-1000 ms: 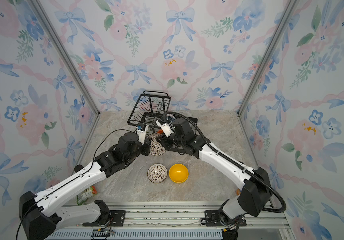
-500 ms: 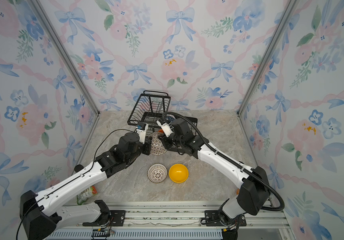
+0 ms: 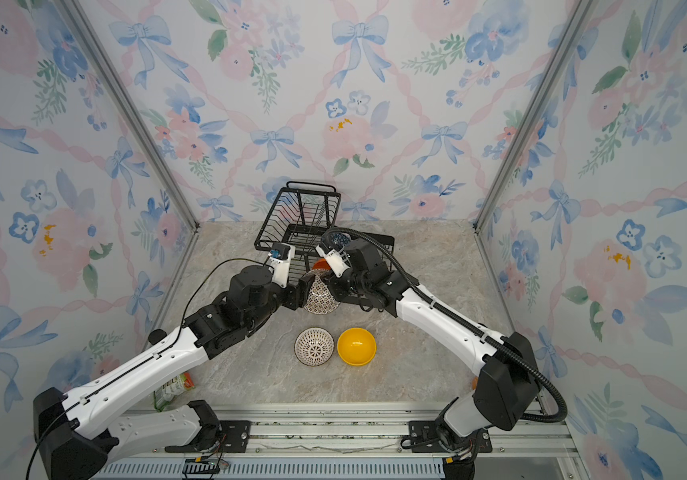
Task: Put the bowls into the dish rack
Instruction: 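Close the right gripper on the patterned bowl rim beside the left gripper, then lower the patterned bowl into the rack with right gripper while left draws back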
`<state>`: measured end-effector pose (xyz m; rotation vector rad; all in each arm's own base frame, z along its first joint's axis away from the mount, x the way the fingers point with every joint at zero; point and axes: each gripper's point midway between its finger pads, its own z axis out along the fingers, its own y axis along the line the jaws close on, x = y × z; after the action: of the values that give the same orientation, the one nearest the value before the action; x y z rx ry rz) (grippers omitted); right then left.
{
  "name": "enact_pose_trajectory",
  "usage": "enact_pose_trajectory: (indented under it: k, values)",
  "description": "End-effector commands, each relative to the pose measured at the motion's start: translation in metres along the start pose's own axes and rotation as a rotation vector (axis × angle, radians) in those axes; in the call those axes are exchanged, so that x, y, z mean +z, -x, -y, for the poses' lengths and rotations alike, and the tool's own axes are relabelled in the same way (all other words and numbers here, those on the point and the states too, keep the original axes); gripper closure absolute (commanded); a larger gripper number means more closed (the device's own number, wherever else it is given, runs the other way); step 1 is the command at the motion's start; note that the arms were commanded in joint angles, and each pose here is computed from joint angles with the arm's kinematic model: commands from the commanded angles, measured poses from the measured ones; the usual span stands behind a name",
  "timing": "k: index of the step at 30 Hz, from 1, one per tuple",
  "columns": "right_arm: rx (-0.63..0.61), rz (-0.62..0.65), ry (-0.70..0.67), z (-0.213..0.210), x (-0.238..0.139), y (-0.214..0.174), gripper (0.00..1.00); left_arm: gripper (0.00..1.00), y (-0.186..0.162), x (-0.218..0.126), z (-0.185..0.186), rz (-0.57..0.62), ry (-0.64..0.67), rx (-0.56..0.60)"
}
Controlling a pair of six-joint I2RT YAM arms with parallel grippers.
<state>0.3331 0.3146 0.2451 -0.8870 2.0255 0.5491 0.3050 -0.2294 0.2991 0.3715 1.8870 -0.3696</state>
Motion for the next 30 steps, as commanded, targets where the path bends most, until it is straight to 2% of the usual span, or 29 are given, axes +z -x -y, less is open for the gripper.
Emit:
enact_pose_trajectory:
  k: [1, 4, 11, 19, 24, 30]
  values:
    - [-0.026, 0.067, -0.052, 0.016, -0.025, 0.017, 1.00, 0.12, 0.003, -0.009, -0.005, 0.030, 0.001, 0.003]
    - [-0.036, 0.065, -0.102, 0.032, -0.030, 0.014, 1.00, 0.02, 0.000, -0.015, -0.013, 0.033, 0.014, -0.009]
    - [-0.095, 0.069, -0.261, 0.077, -0.042, 0.013, 1.00, 0.02, -0.018, -0.026, -0.036, 0.010, 0.045, -0.059]
    - [-0.172, 0.186, -0.510, 0.143, -0.057, 0.022, 1.00, 0.02, -0.049, -0.030, -0.052, -0.044, 0.065, -0.105]
    - [-0.197, 0.165, -0.661, 0.192, -0.049, 0.023, 1.00, 0.02, -0.067, -0.028, -0.055, -0.079, 0.066, -0.121]
    - [-0.329, 0.142, -0.781, 0.228, -0.021, 0.029, 1.00, 0.02, -0.083, -0.028, -0.057, -0.111, 0.063, -0.127]
